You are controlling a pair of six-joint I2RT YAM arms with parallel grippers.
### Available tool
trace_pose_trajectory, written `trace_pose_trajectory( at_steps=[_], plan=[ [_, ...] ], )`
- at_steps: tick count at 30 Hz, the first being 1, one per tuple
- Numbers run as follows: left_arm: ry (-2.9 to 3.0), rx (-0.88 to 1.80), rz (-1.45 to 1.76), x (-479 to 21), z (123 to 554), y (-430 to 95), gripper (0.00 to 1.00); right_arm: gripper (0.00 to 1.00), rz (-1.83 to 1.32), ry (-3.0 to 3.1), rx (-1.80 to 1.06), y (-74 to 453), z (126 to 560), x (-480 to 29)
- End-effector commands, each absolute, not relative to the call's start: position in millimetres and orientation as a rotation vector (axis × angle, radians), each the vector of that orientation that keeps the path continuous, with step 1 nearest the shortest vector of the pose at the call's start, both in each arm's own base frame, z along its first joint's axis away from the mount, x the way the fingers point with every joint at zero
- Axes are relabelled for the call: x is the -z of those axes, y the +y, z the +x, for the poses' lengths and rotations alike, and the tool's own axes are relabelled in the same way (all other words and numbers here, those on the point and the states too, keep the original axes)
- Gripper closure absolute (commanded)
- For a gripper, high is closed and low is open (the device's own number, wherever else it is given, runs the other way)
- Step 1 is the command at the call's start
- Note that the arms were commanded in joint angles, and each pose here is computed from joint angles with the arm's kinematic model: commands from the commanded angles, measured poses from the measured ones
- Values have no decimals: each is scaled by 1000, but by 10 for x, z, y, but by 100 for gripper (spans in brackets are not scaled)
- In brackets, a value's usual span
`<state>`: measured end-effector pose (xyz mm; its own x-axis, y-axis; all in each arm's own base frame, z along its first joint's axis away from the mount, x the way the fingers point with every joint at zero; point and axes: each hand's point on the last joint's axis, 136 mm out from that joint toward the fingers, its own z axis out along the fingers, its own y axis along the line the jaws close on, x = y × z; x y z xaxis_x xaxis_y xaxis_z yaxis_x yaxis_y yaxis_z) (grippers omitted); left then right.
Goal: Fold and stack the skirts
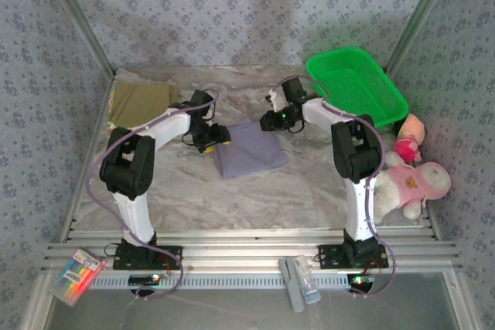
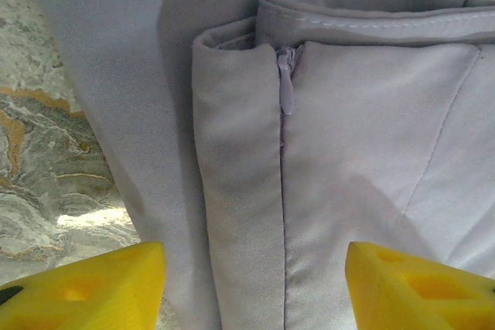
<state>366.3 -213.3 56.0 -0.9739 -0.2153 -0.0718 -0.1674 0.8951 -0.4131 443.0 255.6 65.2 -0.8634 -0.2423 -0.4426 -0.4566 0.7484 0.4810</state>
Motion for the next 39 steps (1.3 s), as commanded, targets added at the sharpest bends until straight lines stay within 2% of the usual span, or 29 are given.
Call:
trace_pose_trajectory(
  at_steps=[1, 5, 10, 14, 17, 21, 22, 29, 35, 39],
  plan=[
    [2936, 626, -296, -605, 3757, -2173, 39, 81, -583, 2581, -883, 2642, 4435, -680],
    [2941, 623, -286, -560, 3808, -2193, 45, 92, -641, 2535, -981, 2750, 4342, -811],
    [2950, 601, -299, -483, 3835, -2115, 49, 99, -703, 2401, -1109, 2856, 4216, -1194],
    [2921, 630, -291, -475, 3845, -2068, 67, 100, -744, 2327, -1193, 2928, 4170, -1365],
    [2904, 650, -311, -410, 3819, -2007, 82, 100, -742, 2350, -1213, 2955, 4234, -1281],
    [2892, 660, -363, -284, 3749, -1895, 98, 100, -735, 2368, -1226, 3014, 4369, -1129],
    [2884, 665, -378, -252, 3728, -1871, 100, 100, -727, 2380, -1210, 3018, 4425, -1079],
    [2848, 687, -479, -65, 3650, -1769, 100, 90, -632, 2463, -1168, 3062, 4764, -709],
    [2866, 656, -539, 67, 3598, -1696, 100, 64, -629, 2514, -1238, 3107, 4685, -527],
    [2871, 653, -540, 83, 3572, -1678, 100, 60, -662, 2533, -1281, 3123, 4553, -470]
  ],
)
